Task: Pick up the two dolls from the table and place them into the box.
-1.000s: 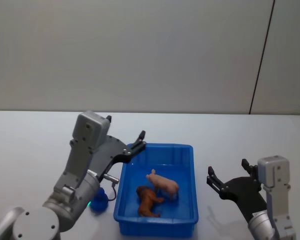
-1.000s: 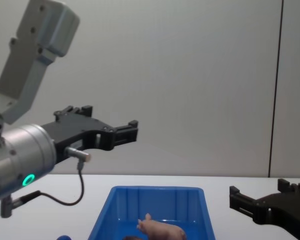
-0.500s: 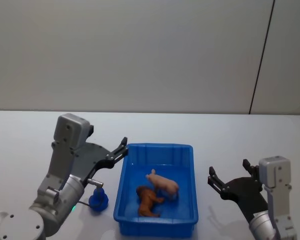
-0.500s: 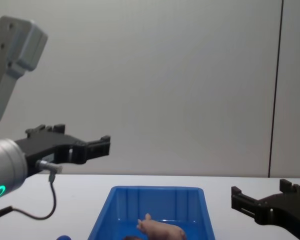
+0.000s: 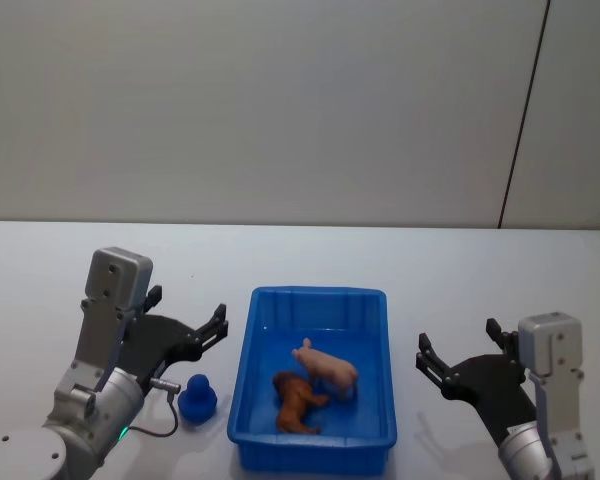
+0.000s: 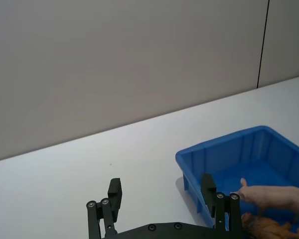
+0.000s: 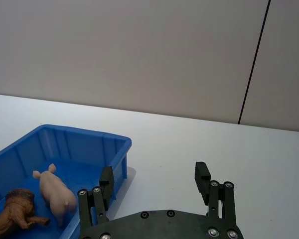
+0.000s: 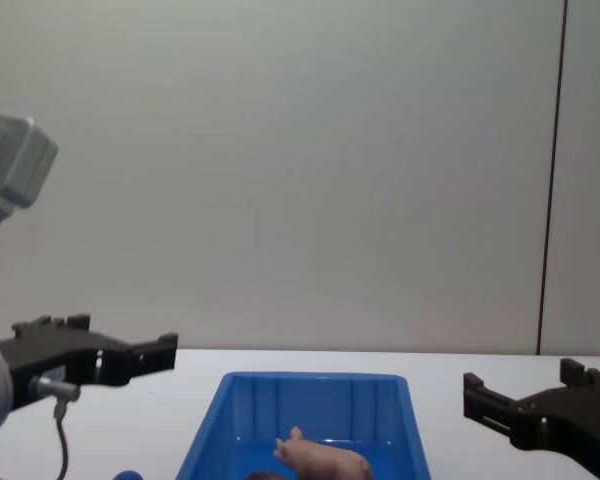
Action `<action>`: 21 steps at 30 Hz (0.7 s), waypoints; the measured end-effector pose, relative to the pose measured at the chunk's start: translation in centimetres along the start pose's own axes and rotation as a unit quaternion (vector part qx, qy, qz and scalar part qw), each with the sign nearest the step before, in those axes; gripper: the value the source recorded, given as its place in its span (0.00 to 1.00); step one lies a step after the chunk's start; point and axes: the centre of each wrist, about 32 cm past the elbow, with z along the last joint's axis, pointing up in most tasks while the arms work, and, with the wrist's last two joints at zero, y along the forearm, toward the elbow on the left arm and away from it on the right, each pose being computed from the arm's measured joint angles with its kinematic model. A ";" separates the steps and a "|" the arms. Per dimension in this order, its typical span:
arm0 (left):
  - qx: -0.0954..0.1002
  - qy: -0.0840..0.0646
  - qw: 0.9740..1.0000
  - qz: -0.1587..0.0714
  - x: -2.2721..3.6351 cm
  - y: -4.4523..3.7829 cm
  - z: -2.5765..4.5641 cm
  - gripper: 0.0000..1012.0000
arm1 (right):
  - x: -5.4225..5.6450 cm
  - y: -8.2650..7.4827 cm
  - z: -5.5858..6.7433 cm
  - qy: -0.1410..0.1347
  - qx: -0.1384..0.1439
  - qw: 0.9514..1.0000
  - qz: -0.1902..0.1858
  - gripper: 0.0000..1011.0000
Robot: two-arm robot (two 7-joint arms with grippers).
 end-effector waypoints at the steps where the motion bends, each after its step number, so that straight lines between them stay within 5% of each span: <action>1: 0.004 0.001 1.000 0.001 0.12 -0.02 -0.12 0.99 | 0.0 0.0 0.0 0.000 0.000 1.000 0.000 0.99; 21: 0.082 -0.002 0.997 -0.002 1.86 -0.35 -2.14 0.99 | 0.0 0.0 0.0 0.000 0.000 1.000 0.000 0.99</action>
